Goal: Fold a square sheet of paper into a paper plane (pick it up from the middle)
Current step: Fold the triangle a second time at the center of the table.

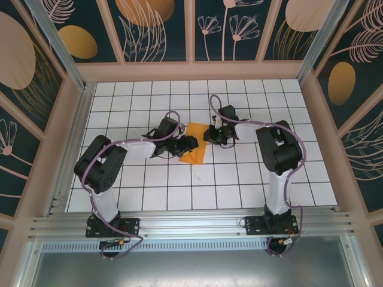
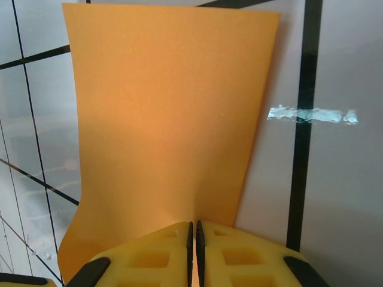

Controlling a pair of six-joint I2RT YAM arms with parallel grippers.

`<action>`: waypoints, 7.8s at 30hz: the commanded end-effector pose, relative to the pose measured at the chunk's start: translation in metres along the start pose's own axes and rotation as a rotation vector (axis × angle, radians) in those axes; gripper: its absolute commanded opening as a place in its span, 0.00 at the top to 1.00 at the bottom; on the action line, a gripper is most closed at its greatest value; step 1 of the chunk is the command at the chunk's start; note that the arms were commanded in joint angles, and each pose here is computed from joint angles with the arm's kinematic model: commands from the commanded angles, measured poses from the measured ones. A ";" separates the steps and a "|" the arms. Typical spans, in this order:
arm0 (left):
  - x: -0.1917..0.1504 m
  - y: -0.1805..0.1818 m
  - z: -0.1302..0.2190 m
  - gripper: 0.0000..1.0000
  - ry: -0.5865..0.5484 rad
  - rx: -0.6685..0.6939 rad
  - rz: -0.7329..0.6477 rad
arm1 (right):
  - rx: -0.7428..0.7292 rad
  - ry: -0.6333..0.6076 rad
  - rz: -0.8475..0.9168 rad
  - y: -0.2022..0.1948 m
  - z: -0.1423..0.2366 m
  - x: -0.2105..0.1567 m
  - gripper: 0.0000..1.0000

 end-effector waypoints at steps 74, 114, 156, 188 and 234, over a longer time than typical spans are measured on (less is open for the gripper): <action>0.002 0.000 -0.013 0.91 -0.102 -0.099 0.130 | 0.209 0.064 0.150 0.020 0.008 -0.029 0.90; -0.001 0.043 -0.009 0.82 -0.149 0.144 0.082 | 0.025 0.056 0.199 0.004 0.006 -0.017 0.95; 0.009 -0.002 -0.033 0.87 -0.073 0.007 0.000 | -0.052 0.091 0.162 -0.006 -0.003 -0.021 0.98; 0.006 0.024 -0.043 0.86 -0.055 0.112 0.043 | -0.029 0.015 0.166 0.012 0.014 0.001 0.81; 0.008 0.042 -0.039 0.94 -0.124 0.247 0.145 | -0.065 0.188 0.053 0.030 0.006 -0.091 0.97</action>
Point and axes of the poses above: each hand's point on the last joint's axis, 136 mm out from that joint toward the fingers, its own z axis back along the fingers, its own y axis along the line the jaws close on, x = y × z, the point moved 5 cm from there along z, back along the fingers, and after that the axes turned 12 degrees about z, right-handed, at the moved point
